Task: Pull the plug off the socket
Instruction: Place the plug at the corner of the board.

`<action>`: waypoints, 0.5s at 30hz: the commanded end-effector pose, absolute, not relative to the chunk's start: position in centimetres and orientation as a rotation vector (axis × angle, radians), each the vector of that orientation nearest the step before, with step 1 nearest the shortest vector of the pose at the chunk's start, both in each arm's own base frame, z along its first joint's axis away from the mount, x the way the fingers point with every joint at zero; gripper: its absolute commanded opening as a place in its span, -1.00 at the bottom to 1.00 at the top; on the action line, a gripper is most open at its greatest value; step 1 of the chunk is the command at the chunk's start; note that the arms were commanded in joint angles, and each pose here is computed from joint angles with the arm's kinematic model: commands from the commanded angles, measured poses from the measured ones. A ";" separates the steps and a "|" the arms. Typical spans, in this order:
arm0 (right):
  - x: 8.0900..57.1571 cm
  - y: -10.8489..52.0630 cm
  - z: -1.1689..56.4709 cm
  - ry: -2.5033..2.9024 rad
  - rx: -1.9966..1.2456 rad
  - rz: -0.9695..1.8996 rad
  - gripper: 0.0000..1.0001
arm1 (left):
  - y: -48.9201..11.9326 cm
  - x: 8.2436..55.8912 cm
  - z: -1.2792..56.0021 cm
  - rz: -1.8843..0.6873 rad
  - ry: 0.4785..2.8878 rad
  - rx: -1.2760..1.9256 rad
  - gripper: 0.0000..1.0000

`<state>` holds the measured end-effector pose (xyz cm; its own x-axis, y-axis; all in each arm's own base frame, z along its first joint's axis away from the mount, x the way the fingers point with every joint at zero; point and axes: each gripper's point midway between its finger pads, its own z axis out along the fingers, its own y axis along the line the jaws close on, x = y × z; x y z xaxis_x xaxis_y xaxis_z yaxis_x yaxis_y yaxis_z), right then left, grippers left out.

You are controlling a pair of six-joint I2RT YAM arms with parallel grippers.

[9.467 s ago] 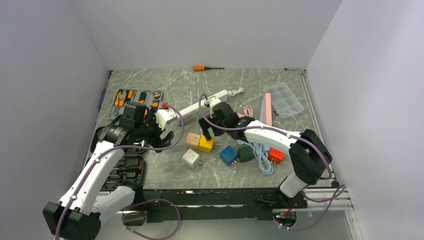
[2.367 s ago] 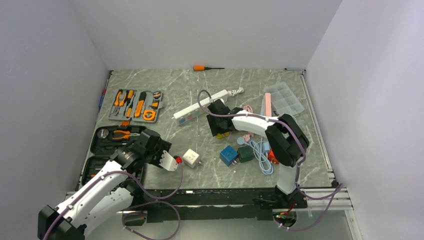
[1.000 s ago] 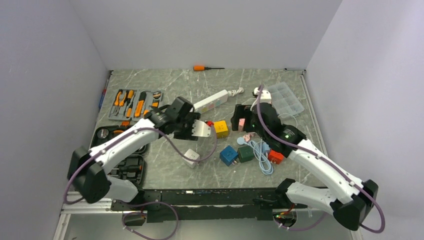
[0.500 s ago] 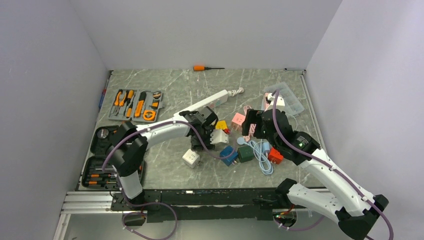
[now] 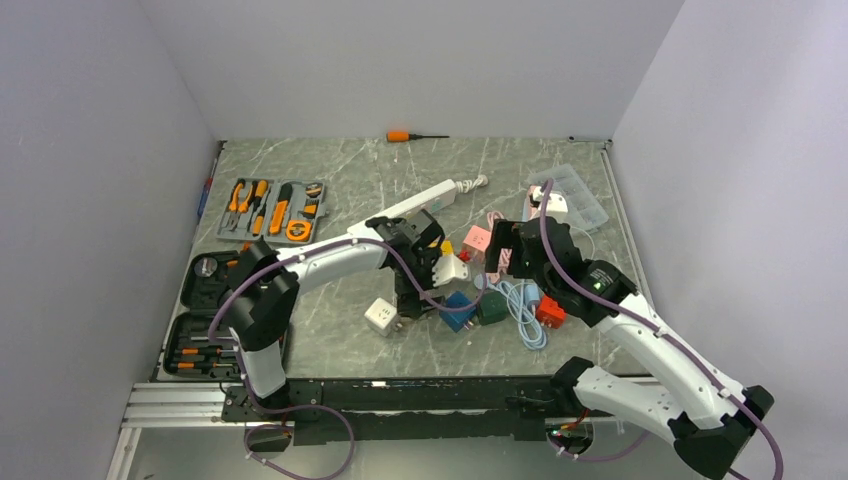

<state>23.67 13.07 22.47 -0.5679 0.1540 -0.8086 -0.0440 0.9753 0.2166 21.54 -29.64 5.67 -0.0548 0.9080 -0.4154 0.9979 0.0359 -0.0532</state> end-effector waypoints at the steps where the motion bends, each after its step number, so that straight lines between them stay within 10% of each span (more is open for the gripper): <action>1: 24.8 13.3 24.1 2.127 0.081 0.263 0.99 | -32.0 20.9 13.5 -0.674 1.917 1.908 0.99; 15: 26.4 12.2 25.9 2.091 0.163 0.276 0.99 | -22.5 37.0 20.9 -0.425 2.152 1.356 0.99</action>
